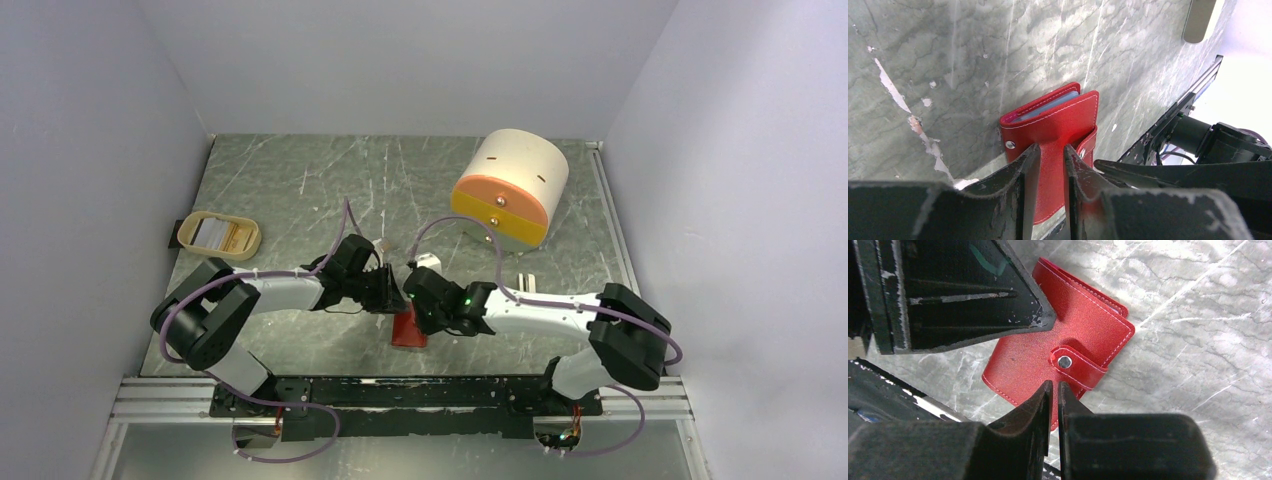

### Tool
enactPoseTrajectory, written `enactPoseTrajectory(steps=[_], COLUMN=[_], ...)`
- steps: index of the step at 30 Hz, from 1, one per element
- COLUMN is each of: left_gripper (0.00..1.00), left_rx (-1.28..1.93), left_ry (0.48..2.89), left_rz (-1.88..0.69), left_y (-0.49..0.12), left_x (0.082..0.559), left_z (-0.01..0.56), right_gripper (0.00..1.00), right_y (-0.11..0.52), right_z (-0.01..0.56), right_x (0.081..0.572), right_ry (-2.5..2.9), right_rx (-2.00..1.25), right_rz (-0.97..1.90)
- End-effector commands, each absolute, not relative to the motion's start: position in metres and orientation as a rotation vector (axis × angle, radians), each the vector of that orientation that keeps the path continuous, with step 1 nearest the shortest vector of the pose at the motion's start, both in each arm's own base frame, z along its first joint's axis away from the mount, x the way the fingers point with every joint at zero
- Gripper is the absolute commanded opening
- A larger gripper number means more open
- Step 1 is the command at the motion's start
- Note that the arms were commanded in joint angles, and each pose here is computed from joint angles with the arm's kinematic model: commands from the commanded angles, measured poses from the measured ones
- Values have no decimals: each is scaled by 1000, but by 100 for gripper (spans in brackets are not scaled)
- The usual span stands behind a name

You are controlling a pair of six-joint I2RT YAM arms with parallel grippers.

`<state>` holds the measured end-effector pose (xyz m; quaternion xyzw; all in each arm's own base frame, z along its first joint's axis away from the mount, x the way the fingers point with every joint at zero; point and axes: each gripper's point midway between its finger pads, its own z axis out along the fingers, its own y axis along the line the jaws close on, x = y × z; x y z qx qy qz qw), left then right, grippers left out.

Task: Put the credit cards into the card holder
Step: Close the card holder at the center of the board.

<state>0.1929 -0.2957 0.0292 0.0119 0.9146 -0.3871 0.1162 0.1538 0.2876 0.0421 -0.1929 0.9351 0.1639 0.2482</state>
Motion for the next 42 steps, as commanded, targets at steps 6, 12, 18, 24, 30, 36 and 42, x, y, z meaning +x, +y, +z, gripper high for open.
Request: enactPoseTrajectory(steps=[6, 12, 18, 24, 30, 36, 42], left_gripper=[30, 30, 30, 29, 30, 30, 20], left_rx=[54, 54, 53, 51, 39, 24, 29], left_ry=[2699, 2701, 2701, 2706, 2700, 2675, 2567], left_rz=[-1105, -1105, -1105, -1078, -1078, -1112, -1185], left_y=[-297, -300, -301, -299, -298, -301, -309], left_x=[190, 190, 191, 192, 191, 191, 195], left_z=[20, 19, 20, 20, 19, 31, 77], right_gripper=[16, 18, 18, 17, 16, 15, 16], right_y=[289, 297, 295, 288, 278, 278, 287], right_z=[58, 49, 38, 32, 20, 17, 56], right_x=[182, 179, 172, 163, 159, 157, 166], right_ry=[2509, 2539, 2573, 2609, 2643, 2654, 2559], right_rx=[-435, -469, -493, -522, -540, -548, -520], right_rz=[517, 569, 572, 556, 506, 510, 575])
